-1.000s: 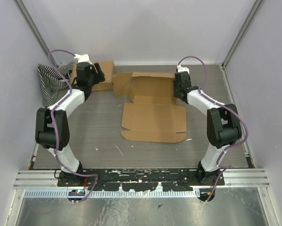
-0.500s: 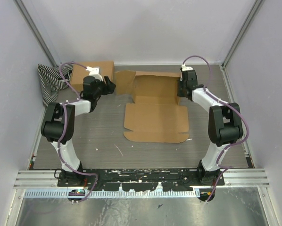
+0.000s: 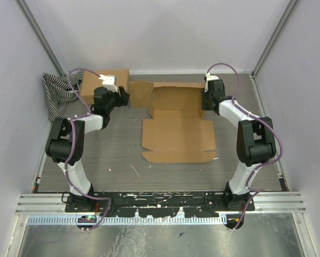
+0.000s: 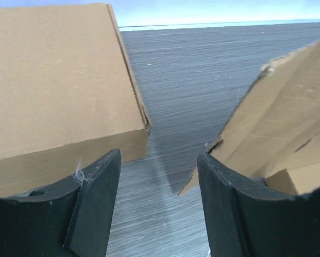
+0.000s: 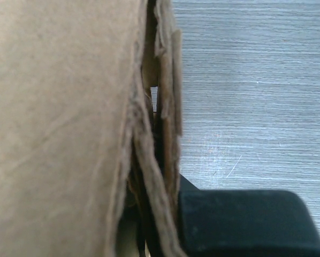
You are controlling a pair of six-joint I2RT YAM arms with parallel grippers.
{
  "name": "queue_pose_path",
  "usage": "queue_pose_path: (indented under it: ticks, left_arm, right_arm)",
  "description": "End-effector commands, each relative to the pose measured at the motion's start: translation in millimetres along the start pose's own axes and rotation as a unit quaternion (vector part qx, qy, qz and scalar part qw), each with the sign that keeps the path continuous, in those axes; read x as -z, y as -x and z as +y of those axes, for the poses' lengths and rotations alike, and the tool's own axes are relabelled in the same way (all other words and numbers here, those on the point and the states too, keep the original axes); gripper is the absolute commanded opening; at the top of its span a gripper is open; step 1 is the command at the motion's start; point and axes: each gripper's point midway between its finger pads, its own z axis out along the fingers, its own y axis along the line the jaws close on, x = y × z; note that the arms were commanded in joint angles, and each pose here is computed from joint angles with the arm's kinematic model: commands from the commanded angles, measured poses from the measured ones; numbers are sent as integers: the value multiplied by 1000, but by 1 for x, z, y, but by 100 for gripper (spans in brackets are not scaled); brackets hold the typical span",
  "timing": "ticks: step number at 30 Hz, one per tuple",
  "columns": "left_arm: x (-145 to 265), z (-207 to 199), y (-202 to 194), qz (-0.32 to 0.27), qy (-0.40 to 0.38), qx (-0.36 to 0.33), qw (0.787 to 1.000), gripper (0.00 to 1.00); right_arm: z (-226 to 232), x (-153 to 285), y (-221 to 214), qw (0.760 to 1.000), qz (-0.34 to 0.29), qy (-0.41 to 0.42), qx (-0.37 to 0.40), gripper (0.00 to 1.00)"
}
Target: Fold the paper box
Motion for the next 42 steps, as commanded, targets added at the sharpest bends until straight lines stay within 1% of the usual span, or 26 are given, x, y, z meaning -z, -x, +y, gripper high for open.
queue_pose_path:
  ticks: [1, 3, 6, 8, 11, 13, 15, 20, 25, 30, 36, 42]
  left_arm:
    - [-1, 18, 28, -24, 38, -27, 999, 65]
    - [-3, 18, 33, -34, 38, -23, 998, 64]
    - [-9, 20, 36, -33, 40, -25, 998, 64]
    - [-13, 15, 39, -37, 29, -24, 999, 64]
    - [-20, -6, 38, -37, -30, -9, 999, 63]
    - [-21, -27, 37, -47, -88, -1, 995, 62]
    - [-19, -42, 31, -52, -128, 7, 990, 60]
    - [1, -59, 14, -54, -179, 19, 982, 57]
    - [22, -79, 10, -56, -226, 39, 972, 55]
    - [38, -102, 9, -57, -255, 42, 964, 54]
    - [45, -142, 3, -46, -295, 30, 954, 51]
    - [50, -149, -1, -40, -283, 14, 958, 50]
  right_arm:
    - [5, 10, 20, 999, -27, 21, 1, 7]
    - [6, 10, 19, 999, -25, 25, 2, 7]
    - [8, 9, 18, 999, -24, 29, 3, 7]
    - [10, 9, 18, 999, -24, 34, 3, 7]
    - [12, 8, 18, 999, -23, 42, 4, 7]
    - [13, 8, 18, 999, -23, 44, 5, 7]
    - [14, 7, 18, 999, -23, 46, 4, 7]
    - [15, 7, 19, 999, -23, 46, 4, 7]
    - [16, 5, 20, 998, -23, 50, 2, 8]
    - [18, 5, 20, 998, -23, 55, 1, 8]
    - [18, 8, 19, 998, -24, 56, 0, 8]
    - [19, 10, 19, 998, -26, 57, 1, 8]
